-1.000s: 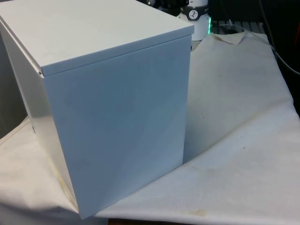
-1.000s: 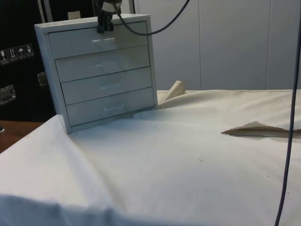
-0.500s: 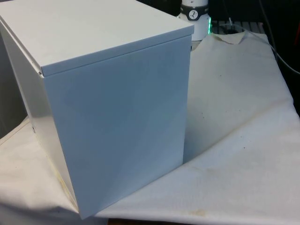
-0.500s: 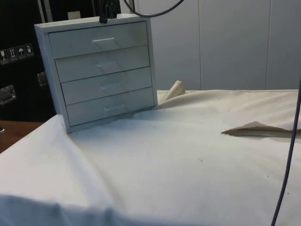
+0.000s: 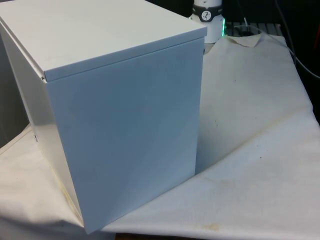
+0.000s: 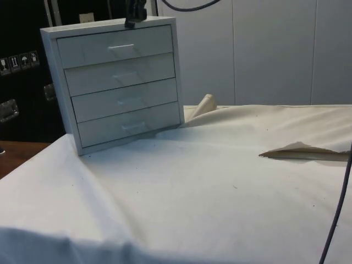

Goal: Open the drawer, then close it.

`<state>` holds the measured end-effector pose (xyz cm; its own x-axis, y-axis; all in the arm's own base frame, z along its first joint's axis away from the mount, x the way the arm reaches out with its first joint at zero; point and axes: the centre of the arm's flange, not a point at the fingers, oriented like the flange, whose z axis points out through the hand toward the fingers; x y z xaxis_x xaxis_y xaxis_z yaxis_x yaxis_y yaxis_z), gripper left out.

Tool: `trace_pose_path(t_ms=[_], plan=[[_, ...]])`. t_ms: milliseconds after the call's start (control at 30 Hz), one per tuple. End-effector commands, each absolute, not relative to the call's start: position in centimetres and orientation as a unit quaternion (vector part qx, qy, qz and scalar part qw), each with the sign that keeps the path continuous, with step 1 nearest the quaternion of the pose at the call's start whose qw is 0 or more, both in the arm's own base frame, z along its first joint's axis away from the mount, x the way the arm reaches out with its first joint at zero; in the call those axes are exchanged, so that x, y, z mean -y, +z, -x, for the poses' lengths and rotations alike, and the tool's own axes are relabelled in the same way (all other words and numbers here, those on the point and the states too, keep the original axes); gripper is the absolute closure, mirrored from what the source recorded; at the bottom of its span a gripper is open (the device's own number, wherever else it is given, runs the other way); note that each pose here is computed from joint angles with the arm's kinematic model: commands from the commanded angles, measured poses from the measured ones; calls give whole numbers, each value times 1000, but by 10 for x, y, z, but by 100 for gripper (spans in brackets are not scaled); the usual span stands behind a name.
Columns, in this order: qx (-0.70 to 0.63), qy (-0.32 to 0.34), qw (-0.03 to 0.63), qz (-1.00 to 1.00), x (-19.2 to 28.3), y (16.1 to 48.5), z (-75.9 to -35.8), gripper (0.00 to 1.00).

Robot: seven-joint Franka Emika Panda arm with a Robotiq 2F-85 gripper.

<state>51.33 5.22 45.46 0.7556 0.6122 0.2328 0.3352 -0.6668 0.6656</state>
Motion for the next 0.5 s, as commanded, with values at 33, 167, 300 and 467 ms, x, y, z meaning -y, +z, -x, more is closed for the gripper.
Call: trace_pose_path(t_ms=[33, 167, 300, 467], plan=[[-263, 230, 298, -888, -57, 451, -505, 100], [-259, 234, 285, -893, -63, 446, -495, 100], [-254, 236, 272, -898, -69, 440, -486, 100], [-252, 236, 273, -898, -68, 441, -485, 100]])
